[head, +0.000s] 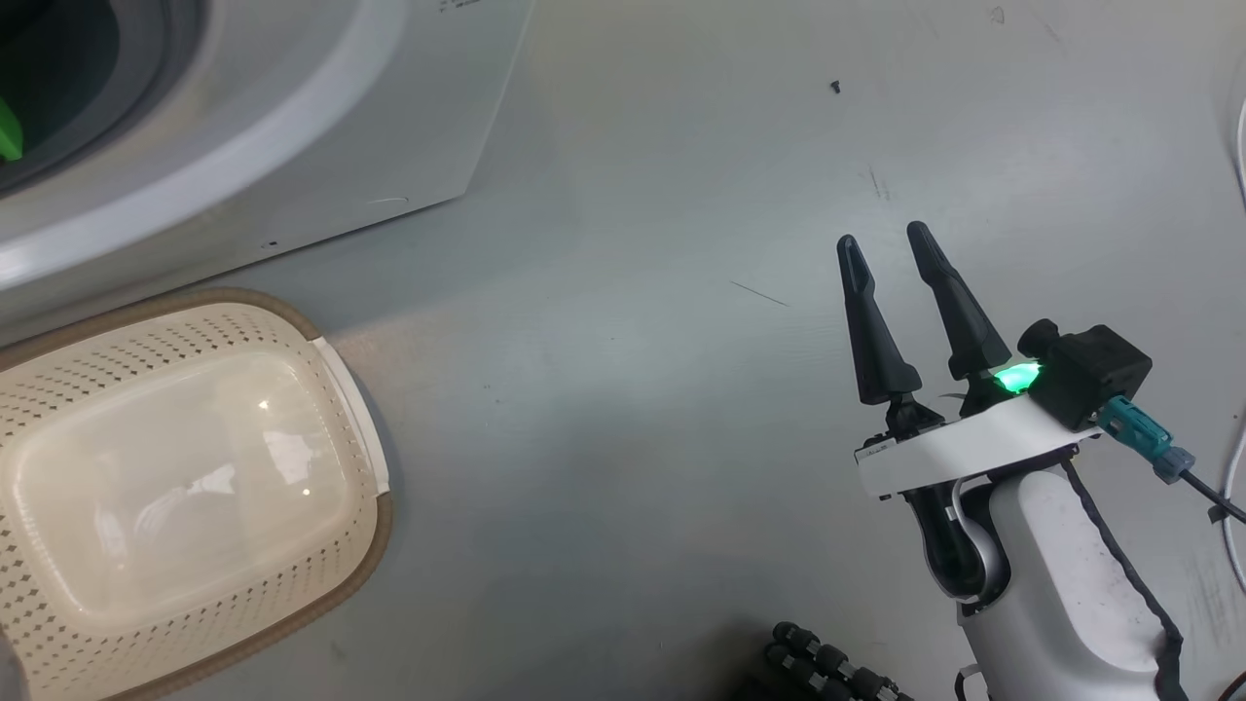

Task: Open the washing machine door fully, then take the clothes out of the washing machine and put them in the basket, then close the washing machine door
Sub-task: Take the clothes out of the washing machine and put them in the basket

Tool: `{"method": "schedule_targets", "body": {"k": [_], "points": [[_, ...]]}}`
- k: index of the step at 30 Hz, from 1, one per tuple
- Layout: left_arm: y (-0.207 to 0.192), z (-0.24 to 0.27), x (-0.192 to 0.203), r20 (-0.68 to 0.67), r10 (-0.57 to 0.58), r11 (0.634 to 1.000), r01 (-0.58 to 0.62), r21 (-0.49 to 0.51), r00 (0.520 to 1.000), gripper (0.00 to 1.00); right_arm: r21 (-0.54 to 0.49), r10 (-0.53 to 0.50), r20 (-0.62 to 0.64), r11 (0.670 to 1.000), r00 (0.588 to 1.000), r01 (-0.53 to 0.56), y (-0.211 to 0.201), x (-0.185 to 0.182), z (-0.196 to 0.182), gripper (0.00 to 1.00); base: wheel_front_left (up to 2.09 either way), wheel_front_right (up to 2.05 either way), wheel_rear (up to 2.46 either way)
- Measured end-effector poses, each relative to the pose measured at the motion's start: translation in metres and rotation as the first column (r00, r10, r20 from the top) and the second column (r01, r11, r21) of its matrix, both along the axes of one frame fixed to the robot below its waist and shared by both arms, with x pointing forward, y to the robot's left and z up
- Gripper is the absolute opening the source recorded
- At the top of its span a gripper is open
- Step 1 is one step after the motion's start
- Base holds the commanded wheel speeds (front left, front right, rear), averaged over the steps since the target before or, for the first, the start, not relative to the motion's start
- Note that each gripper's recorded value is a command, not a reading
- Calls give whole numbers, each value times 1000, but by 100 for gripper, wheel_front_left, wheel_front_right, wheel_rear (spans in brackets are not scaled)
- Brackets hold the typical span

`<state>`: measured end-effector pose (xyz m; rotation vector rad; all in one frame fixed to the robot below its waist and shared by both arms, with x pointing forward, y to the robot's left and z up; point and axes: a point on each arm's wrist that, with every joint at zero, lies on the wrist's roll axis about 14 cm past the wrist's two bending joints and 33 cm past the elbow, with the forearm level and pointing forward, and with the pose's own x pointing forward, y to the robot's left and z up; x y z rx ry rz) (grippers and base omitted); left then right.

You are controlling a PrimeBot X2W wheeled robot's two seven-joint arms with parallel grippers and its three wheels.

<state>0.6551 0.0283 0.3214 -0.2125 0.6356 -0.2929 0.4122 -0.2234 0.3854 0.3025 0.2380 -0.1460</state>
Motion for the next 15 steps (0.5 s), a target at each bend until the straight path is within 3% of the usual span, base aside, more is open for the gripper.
{"method": "schedule_targets", "body": {"k": [15], "points": [[3, 30, -6, 165, 29, 1000, -28, -5, 986, 0, -15, 19, 32, 1000, 999, -19, 3, 5, 10, 100, 0, 0, 0]]}}
